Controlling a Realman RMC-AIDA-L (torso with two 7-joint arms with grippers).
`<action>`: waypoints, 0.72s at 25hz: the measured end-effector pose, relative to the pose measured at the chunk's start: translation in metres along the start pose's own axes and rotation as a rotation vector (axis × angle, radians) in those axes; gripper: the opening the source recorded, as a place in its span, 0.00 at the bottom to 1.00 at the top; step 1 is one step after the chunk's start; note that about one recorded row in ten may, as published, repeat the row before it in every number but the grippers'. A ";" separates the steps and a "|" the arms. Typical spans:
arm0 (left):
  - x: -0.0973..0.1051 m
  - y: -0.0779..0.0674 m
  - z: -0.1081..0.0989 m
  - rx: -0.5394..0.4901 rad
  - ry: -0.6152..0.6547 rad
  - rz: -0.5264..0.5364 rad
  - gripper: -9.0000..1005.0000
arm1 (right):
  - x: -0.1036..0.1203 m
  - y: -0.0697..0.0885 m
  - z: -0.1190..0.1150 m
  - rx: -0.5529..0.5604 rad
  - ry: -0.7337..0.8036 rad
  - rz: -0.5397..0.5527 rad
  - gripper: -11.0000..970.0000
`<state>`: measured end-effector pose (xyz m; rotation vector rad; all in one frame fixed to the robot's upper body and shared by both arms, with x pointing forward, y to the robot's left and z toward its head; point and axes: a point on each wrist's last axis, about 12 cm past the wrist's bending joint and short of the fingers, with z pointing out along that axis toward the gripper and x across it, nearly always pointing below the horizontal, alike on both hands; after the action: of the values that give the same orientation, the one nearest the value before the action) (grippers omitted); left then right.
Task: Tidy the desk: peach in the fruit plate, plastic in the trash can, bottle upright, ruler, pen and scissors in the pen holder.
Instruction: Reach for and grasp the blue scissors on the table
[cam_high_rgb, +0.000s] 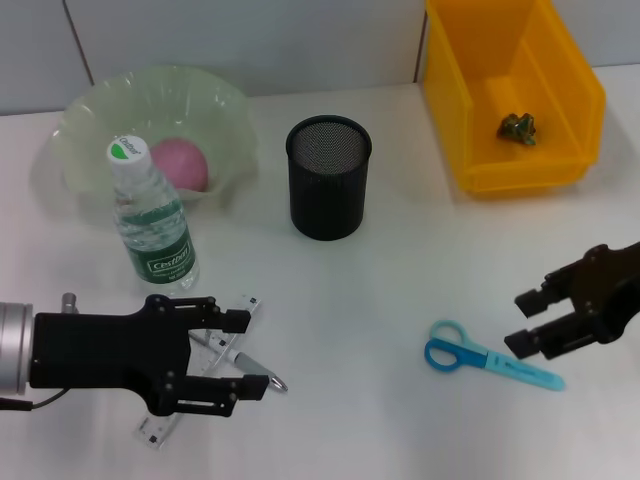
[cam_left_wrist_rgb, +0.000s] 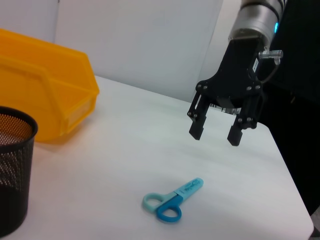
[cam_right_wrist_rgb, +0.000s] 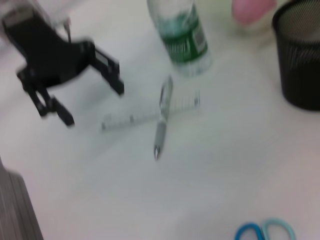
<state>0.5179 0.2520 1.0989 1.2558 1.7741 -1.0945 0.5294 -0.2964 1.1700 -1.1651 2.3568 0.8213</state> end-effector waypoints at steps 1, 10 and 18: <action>0.000 0.000 0.000 -0.001 0.000 0.002 0.79 | -0.007 0.002 0.001 0.003 0.035 -0.004 0.65; 0.006 0.001 0.002 -0.021 -0.047 -0.001 0.79 | -0.047 0.010 0.031 0.115 0.377 -0.041 0.65; 0.007 0.001 0.003 -0.025 -0.069 -0.007 0.79 | -0.057 0.012 0.056 0.204 0.466 -0.106 0.65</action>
<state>0.5169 0.2521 1.0917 1.1842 1.7364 -1.1036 0.5574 -0.2206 1.1636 -1.5029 2.6302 0.2817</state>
